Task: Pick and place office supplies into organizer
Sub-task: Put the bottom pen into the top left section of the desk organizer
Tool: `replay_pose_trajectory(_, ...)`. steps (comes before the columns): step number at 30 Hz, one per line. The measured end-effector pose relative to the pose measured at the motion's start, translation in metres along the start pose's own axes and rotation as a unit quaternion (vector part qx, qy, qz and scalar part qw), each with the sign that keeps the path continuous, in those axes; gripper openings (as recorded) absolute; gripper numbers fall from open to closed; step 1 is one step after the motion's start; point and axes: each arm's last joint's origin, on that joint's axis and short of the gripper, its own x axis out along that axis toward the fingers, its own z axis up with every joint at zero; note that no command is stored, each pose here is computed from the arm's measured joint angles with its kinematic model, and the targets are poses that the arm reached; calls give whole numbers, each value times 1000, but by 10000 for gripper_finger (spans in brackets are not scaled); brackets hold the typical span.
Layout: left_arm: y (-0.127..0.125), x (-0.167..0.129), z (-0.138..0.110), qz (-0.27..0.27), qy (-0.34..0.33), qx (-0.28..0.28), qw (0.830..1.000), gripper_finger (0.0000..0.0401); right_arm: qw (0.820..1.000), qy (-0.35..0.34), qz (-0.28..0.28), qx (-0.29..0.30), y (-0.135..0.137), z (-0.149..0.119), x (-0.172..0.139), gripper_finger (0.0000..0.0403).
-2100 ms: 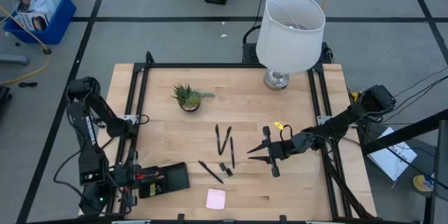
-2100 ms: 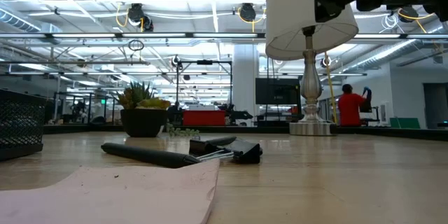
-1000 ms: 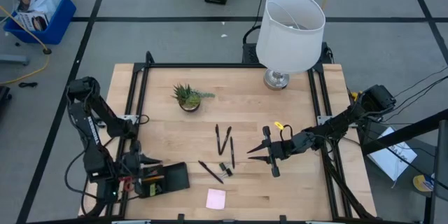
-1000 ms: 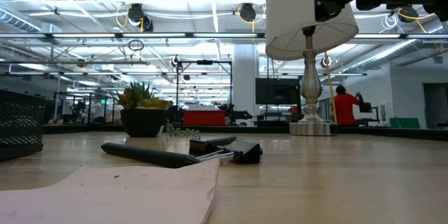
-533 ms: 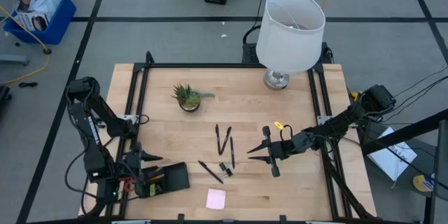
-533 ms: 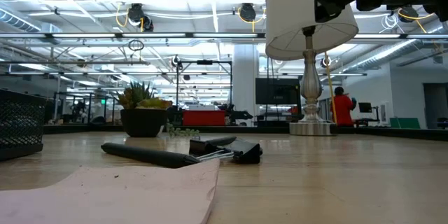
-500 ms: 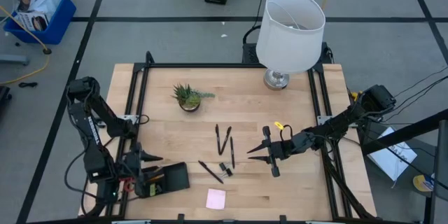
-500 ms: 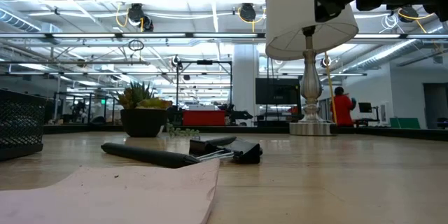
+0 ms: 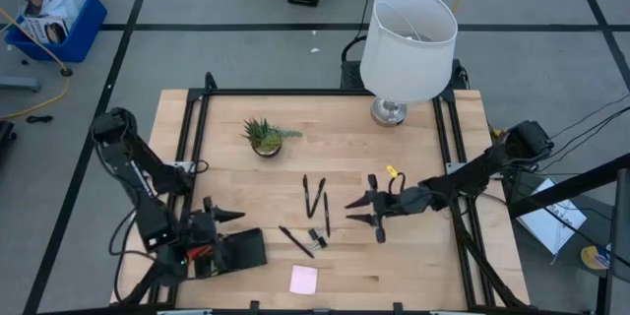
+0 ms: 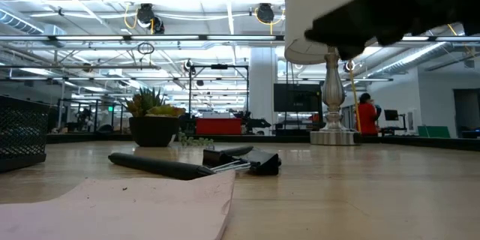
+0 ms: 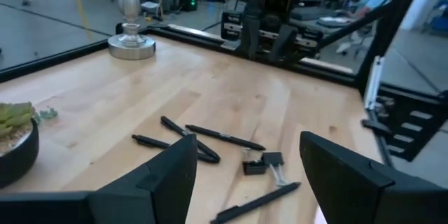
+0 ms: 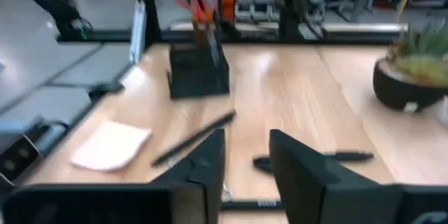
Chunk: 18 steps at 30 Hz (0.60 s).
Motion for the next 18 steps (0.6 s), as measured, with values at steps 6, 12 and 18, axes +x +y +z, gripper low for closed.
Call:
replay_pose_trajectory(6,1,21,8,20,12,-21,1000,258,998,45,41,-1,-9,-8,24,188)
replay_pose_trajectory(12,8,42,21,40,20,-37,998,258,998,41,51,-12,-14,-1,47,248)
replay_pose_trajectory(18,30,75,41,46,77,-74,993,257,998,55,27,1,-27,-3,49,256)
